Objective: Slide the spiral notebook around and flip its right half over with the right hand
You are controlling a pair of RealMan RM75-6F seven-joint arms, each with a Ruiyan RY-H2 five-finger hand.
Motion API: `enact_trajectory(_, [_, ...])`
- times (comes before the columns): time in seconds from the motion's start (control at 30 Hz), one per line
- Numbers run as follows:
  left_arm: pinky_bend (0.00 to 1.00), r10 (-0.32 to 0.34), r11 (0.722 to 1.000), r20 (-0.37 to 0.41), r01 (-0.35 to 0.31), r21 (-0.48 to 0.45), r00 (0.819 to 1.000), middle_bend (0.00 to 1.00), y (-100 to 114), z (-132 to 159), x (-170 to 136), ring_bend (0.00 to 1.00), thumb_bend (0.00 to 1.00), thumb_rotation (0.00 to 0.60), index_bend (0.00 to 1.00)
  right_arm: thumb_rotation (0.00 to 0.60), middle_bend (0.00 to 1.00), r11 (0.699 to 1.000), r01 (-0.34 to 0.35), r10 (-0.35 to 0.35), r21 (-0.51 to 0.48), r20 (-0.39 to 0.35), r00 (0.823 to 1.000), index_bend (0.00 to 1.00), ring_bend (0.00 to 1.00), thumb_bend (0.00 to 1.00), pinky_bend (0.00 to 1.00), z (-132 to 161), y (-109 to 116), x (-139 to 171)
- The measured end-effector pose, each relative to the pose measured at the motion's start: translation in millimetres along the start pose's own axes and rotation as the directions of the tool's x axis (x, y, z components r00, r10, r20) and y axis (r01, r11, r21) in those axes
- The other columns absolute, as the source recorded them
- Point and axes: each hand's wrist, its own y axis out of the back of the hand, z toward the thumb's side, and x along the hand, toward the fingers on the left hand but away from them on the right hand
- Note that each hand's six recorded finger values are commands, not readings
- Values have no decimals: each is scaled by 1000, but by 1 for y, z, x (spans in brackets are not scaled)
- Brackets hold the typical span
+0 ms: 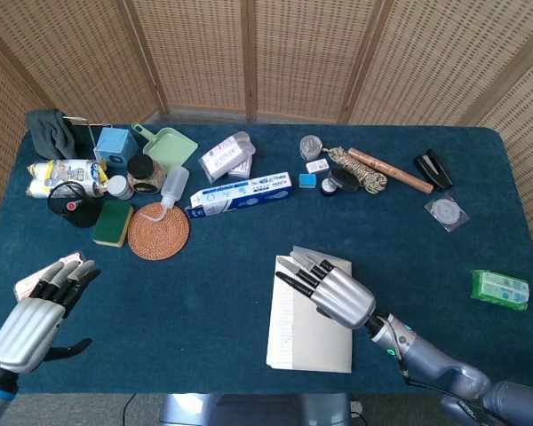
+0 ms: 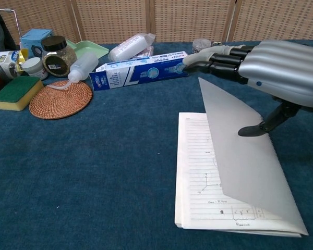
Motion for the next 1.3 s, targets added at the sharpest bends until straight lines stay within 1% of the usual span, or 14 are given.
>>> enact_trajectory(0.17, [0,2,1000,-11,-2,-5,1000,0,0,-4,-1,0,55,600,0,600,0,999,-20,21,-31,9,1000,0,36,155,228,7,-6,-9])
enact_trajectory(0.4, [0,-2,1000,-16,2,-14,1000,0,-2,-7,-1,0,57,600,0,600,0,1000,-30,30,-10,9,1000,0,31,155,228,18,-15,-25])
enact_trajectory(0.53, [0,9,1000,-19,-10,-8,1000,0,2,-8,-3,0,56,600,0,600,0,1000,-18,18,-13,15,1000,0,31,156,228,16,-10,-27])
enact_trajectory(0.7, [0,18,1000,-32,-18,-5,999,0,7,-14,-6,0,56,600,0,600,0,1000,6,-5,-25,45,999,0,19,136,222,5,8,-17])
enact_trajectory(0.83, [0,19,1000,-38,-19,6,999,0,5,-17,-9,0,56,600,0,600,0,997,34,-26,-66,123,992,0,0,102,184,-11,22,2])
enact_trajectory(0.93, [0,14,1000,-42,-14,2,999,0,3,-19,-12,0,56,600,0,600,0,992,68,-42,-110,223,974,0,0,102,165,-28,27,24])
enact_trajectory(0.97, [0,14,1000,-43,-14,2,999,0,2,-20,-13,0,56,600,0,600,0,989,82,-46,-127,263,964,0,0,99,160,-34,28,33])
enact_trajectory(1.07, [0,10,1000,-47,-10,-3,999,0,-1,-22,-15,0,56,600,0,600,0,983,105,-47,-152,344,938,0,0,78,147,-51,27,58])
enact_trajectory(1.13, [0,5,1000,-50,-6,-12,999,0,-3,-23,-16,0,57,600,0,599,0,983,105,-42,-149,374,927,0,0,68,145,-59,24,71])
enact_trajectory(1.23, [0,6,1000,-58,-8,-25,998,0,-5,-25,-19,0,56,600,0,599,0,989,85,-26,-122,423,906,0,0,64,145,-74,15,98])
enact_trajectory(1.3, [0,15,1000,-62,-17,-24,998,0,-4,-26,-22,0,56,600,0,599,0,992,74,-17,-102,472,881,0,0,63,143,-85,8,123])
